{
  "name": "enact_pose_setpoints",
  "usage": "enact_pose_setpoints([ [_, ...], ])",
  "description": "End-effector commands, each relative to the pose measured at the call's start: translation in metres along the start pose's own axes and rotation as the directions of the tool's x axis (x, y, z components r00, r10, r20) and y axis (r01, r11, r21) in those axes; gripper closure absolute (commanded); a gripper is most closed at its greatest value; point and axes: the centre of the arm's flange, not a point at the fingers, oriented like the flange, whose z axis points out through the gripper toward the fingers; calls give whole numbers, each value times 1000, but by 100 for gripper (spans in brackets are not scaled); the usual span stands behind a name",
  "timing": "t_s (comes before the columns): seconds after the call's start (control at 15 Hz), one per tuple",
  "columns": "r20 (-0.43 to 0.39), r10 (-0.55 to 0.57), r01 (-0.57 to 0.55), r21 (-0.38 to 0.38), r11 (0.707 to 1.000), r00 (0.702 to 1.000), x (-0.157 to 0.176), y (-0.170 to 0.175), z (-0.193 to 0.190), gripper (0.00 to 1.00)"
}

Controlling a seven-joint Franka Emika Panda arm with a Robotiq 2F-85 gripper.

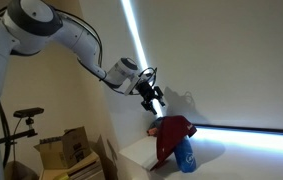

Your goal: Move the maroon cap from the top of the blue bottle to the window sill

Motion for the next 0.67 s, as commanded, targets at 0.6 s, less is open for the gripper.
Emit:
enact_pose_setpoints([
  [0.6, 138, 131, -127, -43, 991, 982, -15, 29, 31, 0],
])
